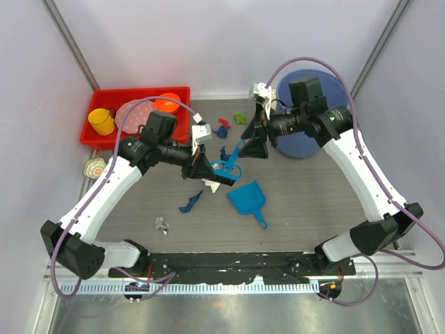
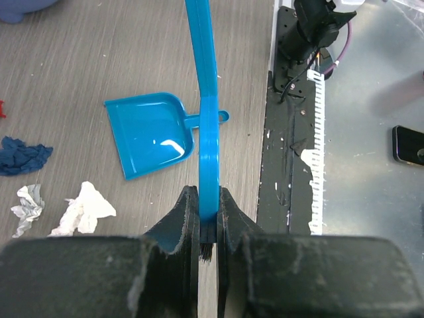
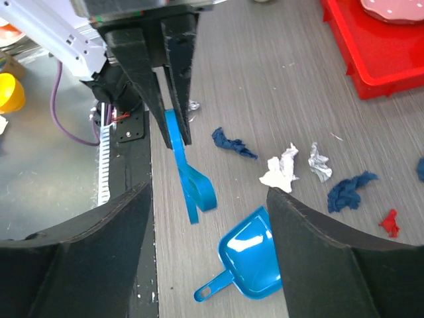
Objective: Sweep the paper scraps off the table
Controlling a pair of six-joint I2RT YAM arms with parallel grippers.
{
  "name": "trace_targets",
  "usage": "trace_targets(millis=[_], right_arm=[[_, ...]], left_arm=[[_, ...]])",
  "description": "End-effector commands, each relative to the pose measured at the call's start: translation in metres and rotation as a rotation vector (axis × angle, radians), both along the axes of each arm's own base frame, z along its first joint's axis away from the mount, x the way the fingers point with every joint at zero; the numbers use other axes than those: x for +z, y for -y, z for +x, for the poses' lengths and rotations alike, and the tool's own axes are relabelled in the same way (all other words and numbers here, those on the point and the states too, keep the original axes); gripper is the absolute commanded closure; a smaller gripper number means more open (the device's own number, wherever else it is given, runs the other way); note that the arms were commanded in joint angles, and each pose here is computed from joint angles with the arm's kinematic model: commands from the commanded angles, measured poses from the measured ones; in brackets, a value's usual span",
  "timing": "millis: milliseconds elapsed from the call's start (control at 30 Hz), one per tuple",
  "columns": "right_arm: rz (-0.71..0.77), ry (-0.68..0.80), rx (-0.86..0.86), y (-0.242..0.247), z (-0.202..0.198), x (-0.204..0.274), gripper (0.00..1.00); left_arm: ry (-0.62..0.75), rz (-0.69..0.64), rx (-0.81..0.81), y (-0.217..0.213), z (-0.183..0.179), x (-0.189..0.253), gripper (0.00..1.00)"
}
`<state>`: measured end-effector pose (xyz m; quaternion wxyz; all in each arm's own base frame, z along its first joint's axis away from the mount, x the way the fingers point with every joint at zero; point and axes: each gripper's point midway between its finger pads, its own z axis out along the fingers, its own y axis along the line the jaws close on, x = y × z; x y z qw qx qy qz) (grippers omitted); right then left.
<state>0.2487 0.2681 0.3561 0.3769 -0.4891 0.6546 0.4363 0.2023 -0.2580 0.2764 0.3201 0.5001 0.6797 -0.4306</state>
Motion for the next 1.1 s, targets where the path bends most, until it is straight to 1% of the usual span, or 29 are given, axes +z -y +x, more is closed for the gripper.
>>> trace_targets(millis=[0,100,133,167,267,333,367,433,467,533,567,633,667,700,733,767,800,833,867,900,933,1000,1067], right_arm=[[0.021,0.048,0.079,-0.016,-0.012,0.012,0.27],[0.002,0.033,0.108,-0.023,-0.016,0.004,0.35],[-0.012,0.018,0.113,-0.024,-0.017,-0.001,0.41],[-0.018,0.024,0.115,-0.024,-0.016,-0.003,0.44],[-0.034,0.015,0.118,-0.022,-0.018,-0.008,0.47],[-0.026,0.017,0.13,-0.023,-0.019,-0.007,0.53],[-0.016,0.019,0.139,-0.023,-0.021,-0.004,0.6],[-0.009,0.019,0.142,-0.024,-0.022,-0.001,0.69],[-0.007,0.018,0.144,-0.023,-0.023,-0.001,0.79],[-0.007,0.021,0.142,-0.023,-0.024,0.0,0.9],[-0.011,0.028,0.135,-0.021,-0.024,0.0,0.98],[-0.007,0.03,0.111,-0.022,-0.021,0.001,0.99],[-0.011,0.023,0.084,-0.021,-0.019,-0.002,0.99],[-0.032,0.042,-0.003,-0.017,-0.008,-0.001,0.99],[-0.019,0.045,-0.065,-0.018,0.002,0.003,0.99],[-0.034,0.04,-0.114,-0.015,0.008,-0.002,0.99],[-0.052,0.045,-0.174,-0.012,0.017,-0.003,0.99],[-0.091,0.066,-0.291,-0.002,0.035,-0.007,0.99],[-0.105,0.032,-0.395,0.005,0.045,-0.009,0.99],[-0.122,0.027,-0.479,0.011,0.056,-0.011,0.99],[-0.161,0.037,-0.63,0.028,0.075,-0.014,0.99],[-0.169,0.022,-0.733,0.038,0.085,-0.012,0.99],[-0.172,0.023,-0.824,0.048,0.093,-0.009,0.99]], left_arm=[[0.036,-0.039,-0.018,0.004,-0.003,0.022,1.0],[0.035,-0.044,-0.015,0.005,-0.002,0.023,1.0],[0.036,-0.046,-0.018,0.005,-0.002,0.024,1.0],[0.04,-0.045,-0.016,0.006,-0.001,0.024,1.0],[0.05,-0.04,0.004,0.005,0.004,0.023,1.0],[0.049,-0.03,0.011,0.006,0.007,0.018,1.0],[0.049,-0.029,0.012,0.006,0.008,0.018,1.0],[0.048,-0.032,0.012,0.007,0.008,0.019,1.0],[0.046,-0.034,0.015,0.007,0.009,0.018,1.0],[0.048,-0.032,0.025,0.007,0.012,0.018,1.0],[0.044,-0.028,0.031,0.008,0.013,0.017,1.0],[0.047,-0.02,0.053,0.008,0.017,0.015,0.99],[0.033,-0.015,0.073,0.007,0.02,0.014,0.8],[0.029,-0.008,0.086,0.007,0.022,0.011,0.67],[0.032,-0.006,0.099,0.007,0.025,0.01,0.54],[0.045,0.009,0.132,0.005,0.031,0.008,0.31],[0.036,0.014,0.165,0.005,0.034,0.007,0.21],[0.052,0.021,0.199,0.003,0.042,0.007,0.18],[0.071,0.048,0.264,-0.001,0.053,0.005,0.14],[0.064,0.06,0.323,-0.005,0.06,0.006,0.13],[0.075,0.062,0.368,-0.006,0.068,0.009,0.13],[0.095,0.094,0.471,-0.015,0.085,0.011,0.12],[0.091,0.098,0.517,-0.018,0.09,0.019,0.12]])
